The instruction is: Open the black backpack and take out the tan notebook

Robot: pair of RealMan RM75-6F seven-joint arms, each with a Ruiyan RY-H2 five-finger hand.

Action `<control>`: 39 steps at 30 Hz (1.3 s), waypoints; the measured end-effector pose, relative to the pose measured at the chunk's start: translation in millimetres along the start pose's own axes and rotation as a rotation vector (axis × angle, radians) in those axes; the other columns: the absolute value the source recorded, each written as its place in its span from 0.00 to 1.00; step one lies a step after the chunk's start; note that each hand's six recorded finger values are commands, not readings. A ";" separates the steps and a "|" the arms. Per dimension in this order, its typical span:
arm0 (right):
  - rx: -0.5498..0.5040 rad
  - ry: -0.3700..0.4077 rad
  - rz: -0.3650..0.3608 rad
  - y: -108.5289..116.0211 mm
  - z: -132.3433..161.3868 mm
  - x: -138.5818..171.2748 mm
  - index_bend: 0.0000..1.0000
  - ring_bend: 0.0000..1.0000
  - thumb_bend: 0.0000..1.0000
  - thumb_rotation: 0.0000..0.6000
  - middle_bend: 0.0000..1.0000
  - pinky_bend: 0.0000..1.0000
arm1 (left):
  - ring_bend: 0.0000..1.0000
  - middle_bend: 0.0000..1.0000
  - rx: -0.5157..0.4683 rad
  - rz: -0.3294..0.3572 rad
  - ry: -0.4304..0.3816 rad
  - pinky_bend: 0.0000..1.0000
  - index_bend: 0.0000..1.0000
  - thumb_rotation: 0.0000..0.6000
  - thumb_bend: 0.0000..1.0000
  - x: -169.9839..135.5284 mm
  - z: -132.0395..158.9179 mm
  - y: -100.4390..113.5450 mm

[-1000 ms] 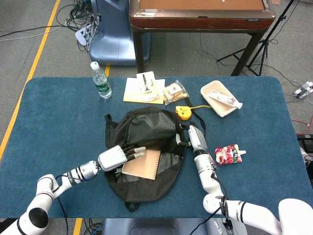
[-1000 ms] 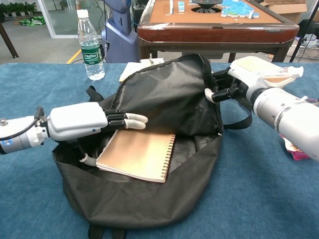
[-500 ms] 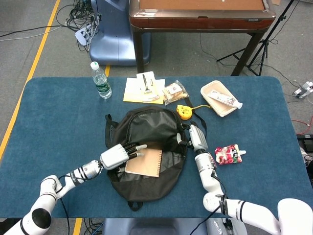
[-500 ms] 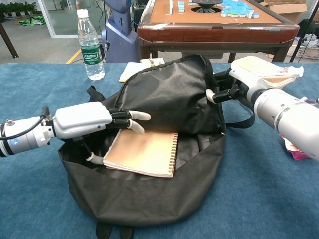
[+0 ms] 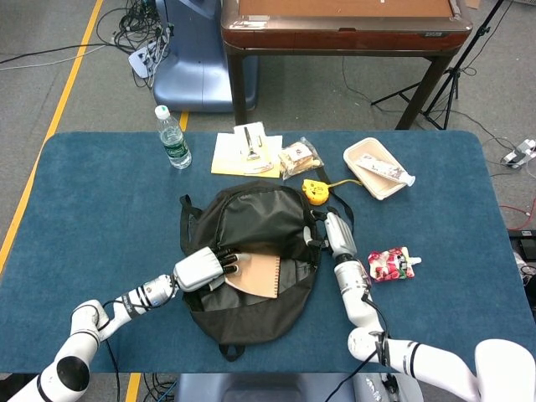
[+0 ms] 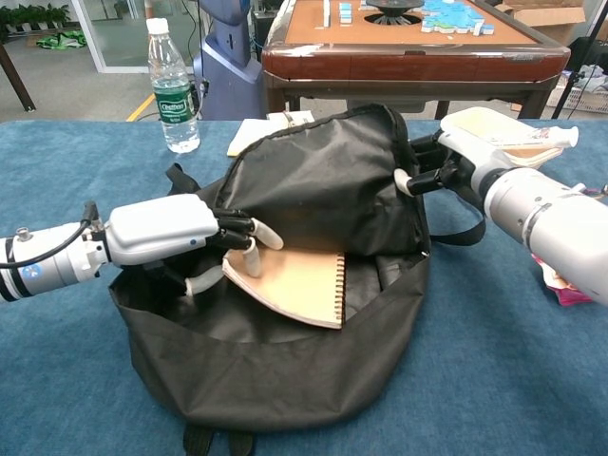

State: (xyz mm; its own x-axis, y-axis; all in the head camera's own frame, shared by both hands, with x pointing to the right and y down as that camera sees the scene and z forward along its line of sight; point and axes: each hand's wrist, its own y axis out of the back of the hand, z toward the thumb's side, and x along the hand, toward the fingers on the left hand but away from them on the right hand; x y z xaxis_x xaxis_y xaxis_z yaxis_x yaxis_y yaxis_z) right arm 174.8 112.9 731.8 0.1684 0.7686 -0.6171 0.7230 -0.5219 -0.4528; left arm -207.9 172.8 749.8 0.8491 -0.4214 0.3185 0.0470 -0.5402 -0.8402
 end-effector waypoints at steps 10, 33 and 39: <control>-0.008 -0.012 -0.002 8.1 -5.1 -2.1 0.79 0.31 0.57 1.00 0.45 0.08 | 0.51 0.61 -0.074 0.064 -0.032 0.42 0.63 1.00 0.66 -4.3 9.5 9.3; 0.063 0.057 0.018 12.4 -16.9 2.6 0.77 0.27 0.57 1.00 0.43 0.08 | 0.64 0.77 -0.456 0.411 -0.054 0.53 0.67 1.00 0.66 -25.7 20.4 82.1; 0.089 0.106 0.037 9.0 -14.2 7.1 0.75 0.26 0.57 1.00 0.42 0.08 | 0.67 0.79 -0.545 0.487 -0.018 0.56 0.68 1.00 0.66 -37.3 17.8 110.9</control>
State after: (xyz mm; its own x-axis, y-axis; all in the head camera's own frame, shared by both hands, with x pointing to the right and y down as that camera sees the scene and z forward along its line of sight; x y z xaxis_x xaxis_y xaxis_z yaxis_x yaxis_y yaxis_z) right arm 192.0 118.8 732.4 0.2669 0.7806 -0.5651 0.6533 -0.5777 -0.4894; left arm -225.0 141.6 636.9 0.7161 -0.6965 -0.0469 -0.6024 -0.5826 -0.5457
